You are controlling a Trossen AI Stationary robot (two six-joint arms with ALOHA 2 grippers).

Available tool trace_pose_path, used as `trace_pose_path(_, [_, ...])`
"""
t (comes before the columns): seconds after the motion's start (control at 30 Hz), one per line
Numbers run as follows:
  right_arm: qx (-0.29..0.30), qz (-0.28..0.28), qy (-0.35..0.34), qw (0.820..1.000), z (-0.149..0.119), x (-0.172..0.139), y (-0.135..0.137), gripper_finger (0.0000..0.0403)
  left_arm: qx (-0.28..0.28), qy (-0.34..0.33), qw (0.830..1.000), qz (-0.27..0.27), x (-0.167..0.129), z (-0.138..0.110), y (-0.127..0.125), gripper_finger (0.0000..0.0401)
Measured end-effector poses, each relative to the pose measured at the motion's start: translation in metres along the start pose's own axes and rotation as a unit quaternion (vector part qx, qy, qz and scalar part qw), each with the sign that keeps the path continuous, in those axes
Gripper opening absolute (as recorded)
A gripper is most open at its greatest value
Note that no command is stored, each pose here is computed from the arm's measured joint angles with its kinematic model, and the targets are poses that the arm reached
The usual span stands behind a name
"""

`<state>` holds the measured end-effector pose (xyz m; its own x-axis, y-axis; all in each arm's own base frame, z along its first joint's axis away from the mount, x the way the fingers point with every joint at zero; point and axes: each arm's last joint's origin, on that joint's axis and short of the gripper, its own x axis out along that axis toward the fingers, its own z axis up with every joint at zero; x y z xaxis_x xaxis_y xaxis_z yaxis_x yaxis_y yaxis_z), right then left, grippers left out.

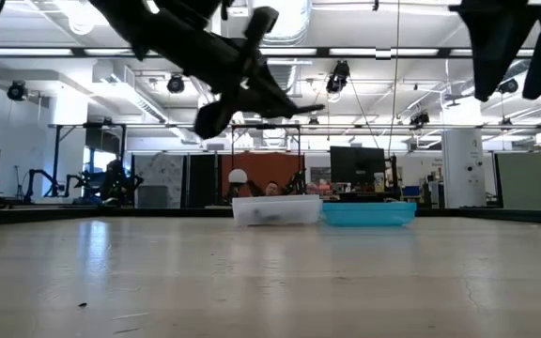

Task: Pick & place school supplies into a supply box
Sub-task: Put the black pen into the supply box, then close the supply box

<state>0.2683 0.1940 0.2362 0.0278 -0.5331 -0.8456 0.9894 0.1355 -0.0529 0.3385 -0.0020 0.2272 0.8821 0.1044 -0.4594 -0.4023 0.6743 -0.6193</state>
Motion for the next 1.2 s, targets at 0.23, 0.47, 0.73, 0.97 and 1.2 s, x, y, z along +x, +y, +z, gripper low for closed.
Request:
trace_pose_path(0.23, [0.005,-0.005,-0.001,1.0,0.0,0.004,0.002,0.0215,-0.082,-0.058,0.993,0.06,0.008,0.05,0.053,0.001])
trace_pose_path(0.47, [0.009,-0.011,-0.004,1.0,0.002,0.009,0.002,0.0214,-0.103,-0.047,0.984,0.138,0.031,0.046,0.093,0.0036])
trace_pose_path(0.73, [0.01,-0.011,-0.001,1.0,0.001,0.009,0.002,0.0215,-0.091,-0.051,0.984,0.143,0.046,0.052,0.099,0.0076])
trace_pose_path(0.97, [0.019,-0.012,0.016,1.0,0.003,0.01,0.004,0.0215,-0.032,-0.068,0.993,0.096,0.017,0.073,0.074,0.0079])
trace_pose_path(1.2, [0.011,0.012,0.052,0.998,0.038,0.019,0.011,0.0214,0.039,-0.025,0.991,0.122,-0.025,0.074,0.06,0.008])
